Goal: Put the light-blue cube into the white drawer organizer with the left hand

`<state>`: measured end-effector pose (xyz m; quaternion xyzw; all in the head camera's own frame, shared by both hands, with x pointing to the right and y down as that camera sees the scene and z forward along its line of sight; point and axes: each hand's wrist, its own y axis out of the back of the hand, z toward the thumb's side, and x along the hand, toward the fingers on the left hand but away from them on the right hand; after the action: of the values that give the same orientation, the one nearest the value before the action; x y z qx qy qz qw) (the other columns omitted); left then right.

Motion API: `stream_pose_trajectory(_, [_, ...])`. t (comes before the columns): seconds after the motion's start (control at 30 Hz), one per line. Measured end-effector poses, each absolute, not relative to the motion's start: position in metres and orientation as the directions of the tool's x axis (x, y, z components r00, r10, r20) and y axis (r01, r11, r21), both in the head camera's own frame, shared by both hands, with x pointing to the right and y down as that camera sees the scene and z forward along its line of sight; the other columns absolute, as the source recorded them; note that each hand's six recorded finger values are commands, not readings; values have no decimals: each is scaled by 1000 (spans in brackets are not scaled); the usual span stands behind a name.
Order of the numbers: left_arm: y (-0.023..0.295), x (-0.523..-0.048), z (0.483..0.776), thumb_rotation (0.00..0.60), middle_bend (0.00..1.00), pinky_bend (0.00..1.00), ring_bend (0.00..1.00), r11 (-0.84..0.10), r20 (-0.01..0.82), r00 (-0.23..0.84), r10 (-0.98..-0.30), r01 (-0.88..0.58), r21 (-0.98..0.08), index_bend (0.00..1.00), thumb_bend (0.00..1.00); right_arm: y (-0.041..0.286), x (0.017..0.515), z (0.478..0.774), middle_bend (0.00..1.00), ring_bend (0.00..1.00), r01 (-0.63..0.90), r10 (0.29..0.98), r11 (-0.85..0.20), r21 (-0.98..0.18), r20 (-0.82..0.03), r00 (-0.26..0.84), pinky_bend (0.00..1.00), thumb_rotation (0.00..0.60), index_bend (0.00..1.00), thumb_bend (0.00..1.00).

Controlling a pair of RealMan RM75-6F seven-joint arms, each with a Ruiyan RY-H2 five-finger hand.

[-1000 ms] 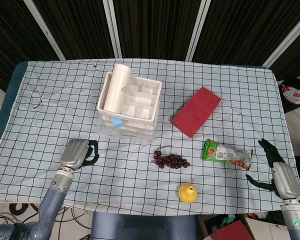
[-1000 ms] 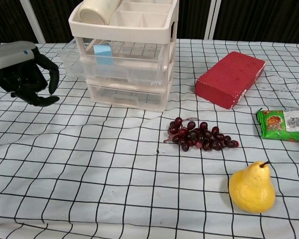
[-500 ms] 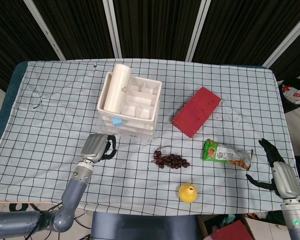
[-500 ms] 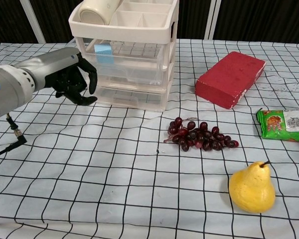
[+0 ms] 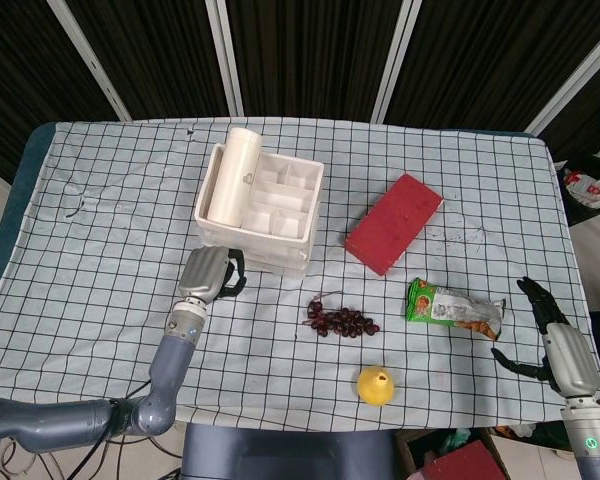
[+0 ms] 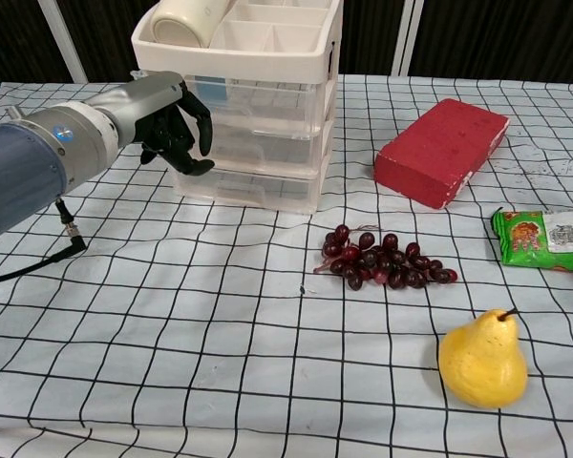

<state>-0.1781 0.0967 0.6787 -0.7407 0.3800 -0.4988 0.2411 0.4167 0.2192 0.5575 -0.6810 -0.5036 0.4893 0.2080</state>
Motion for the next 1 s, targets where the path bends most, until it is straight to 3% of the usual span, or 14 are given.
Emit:
stream_pose_trajectory(0.5, [82, -184, 683, 600, 924, 776, 886, -584, 562, 167, -810, -318, -747, 611, 342, 220, 416, 557, 0, 0, 481, 889, -407, -776, -457, 15, 153, 600, 0, 152])
stream_pose_trajectory(0.67, [89, -191, 677, 600, 852, 726, 820, -591, 568, 173, -804, -332, -735, 561, 322, 220, 416, 557, 0, 0, 481, 890, -407, -777, -456, 17, 154, 600, 0, 153])
stream_pose_trajectory(0.8, [98, -206, 665, 600, 695, 558, 666, -588, 562, 181, -807, -340, -734, 494, 297, 220, 416, 557, 0, 0, 480, 891, -406, -778, -454, 17, 154, 600, 0, 153])
stream_pose_trajectory(1.0, [116, -249, 629, 600, 244, 112, 176, -563, 529, 195, -826, -332, -757, 379, 226, 220, 415, 557, 0, 0, 470, 890, -411, -782, -455, 22, 154, 600, 0, 152])
